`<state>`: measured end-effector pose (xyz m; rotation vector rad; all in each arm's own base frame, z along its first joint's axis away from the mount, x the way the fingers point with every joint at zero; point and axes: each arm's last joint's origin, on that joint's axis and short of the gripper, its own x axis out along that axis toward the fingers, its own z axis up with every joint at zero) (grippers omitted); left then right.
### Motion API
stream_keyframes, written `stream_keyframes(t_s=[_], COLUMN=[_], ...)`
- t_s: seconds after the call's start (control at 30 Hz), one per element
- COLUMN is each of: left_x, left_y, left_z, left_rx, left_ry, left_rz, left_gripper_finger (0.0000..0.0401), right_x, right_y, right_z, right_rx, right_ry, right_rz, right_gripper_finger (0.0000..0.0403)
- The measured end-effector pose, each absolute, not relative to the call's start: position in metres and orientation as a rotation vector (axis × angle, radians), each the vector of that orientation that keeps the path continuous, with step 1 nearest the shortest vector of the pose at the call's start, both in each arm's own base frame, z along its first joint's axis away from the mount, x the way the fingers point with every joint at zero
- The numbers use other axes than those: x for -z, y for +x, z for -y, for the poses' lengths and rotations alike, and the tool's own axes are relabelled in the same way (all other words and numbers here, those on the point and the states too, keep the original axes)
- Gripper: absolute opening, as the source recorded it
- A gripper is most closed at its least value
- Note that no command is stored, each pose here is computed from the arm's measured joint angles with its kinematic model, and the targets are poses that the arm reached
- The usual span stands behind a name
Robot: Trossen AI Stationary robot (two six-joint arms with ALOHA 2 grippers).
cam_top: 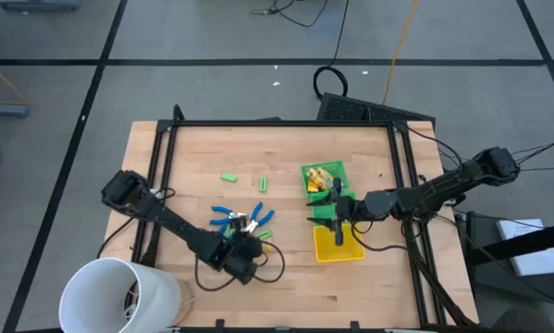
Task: Pick & Place School Supplies
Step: Put the yellow crayon box into the top green bin
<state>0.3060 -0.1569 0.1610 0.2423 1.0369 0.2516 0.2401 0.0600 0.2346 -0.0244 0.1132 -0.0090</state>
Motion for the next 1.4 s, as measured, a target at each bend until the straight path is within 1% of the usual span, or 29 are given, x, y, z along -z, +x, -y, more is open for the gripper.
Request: stream_keyframes(t_s=[0.07, 0.2, 0.33, 0.43, 0.57, 0.67, 0.77, 0.87, 0.97, 1.13, 1.27, 1.4], left_x=[-0.162, -0.166, -0.171, -0.176, -0.184, -0.19, -0.193, -0.197, -0.201, -0.205, -0.206, -0.207], left_y=[0.31, 0.319, 0.33, 0.343, 0.358, 0.365, 0.369, 0.373, 0.377, 0.382, 0.384, 0.385], left_z=[0.148, 0.126, 0.105, 0.092, 0.081, 0.074, 0.068, 0.063, 0.058, 0.052, 0.052, 0.053], left_rx=[-0.275, -0.385, -0.472, -0.51, -0.52, -0.53, -0.549, -0.561, -0.582, -0.585, -0.528, -0.517], left_ry=[0.374, 0.591, 0.785, 0.882, 0.93, 0.974, 1.028, 1.05, 1.041, 1.008, 0.97, 0.955], left_rz=[-1.021, -0.992, -0.974, -0.94, -0.879, -0.857, -0.854, -0.84, -0.81, -0.77, -0.729, -0.711], left_gripper_finger=[0.0109, 0.0121, 0.0116, 0.0108, 0.0099, 0.0099, 0.0103, 0.0101, 0.0098, 0.0099, 0.0098, 0.0097], right_x=[-0.232, -0.226, -0.219, -0.213, -0.207, -0.206, -0.203, -0.198, -0.197, -0.198, -0.2, -0.2], right_y=[0.241, 0.243, 0.249, 0.256, 0.265, 0.269, 0.27, 0.271, 0.272, 0.273, 0.273, 0.273], right_z=[-0.056, -0.044, -0.028, -0.017, -0.004, 0.004, 0.009, 0.014, 0.018, 0.02, 0.02, 0.019], right_rx=[0.028, 0.089, 0.159, 0.203, 0.203, 0.147, 0.104, 0.124, 0.138, 0.141, 0.139, 0.138], right_ry=[0.006, 0.096, 0.118, 0.119, 0.142, 0.203, 0.252, 0.271, 0.277, 0.293, 0.3, 0.303], right_rz=[-0.139, -0.188, -0.209, -0.212, -0.193, -0.158, -0.185, -0.201, -0.186, -0.177, -0.149, -0.15], right_gripper_finger=[0.0171, 0.0171, 0.0171, 0.0171, 0.0183, 0.021, 0.0239, 0.0262, 0.0273, 0.0272, 0.0261, 0.0247])
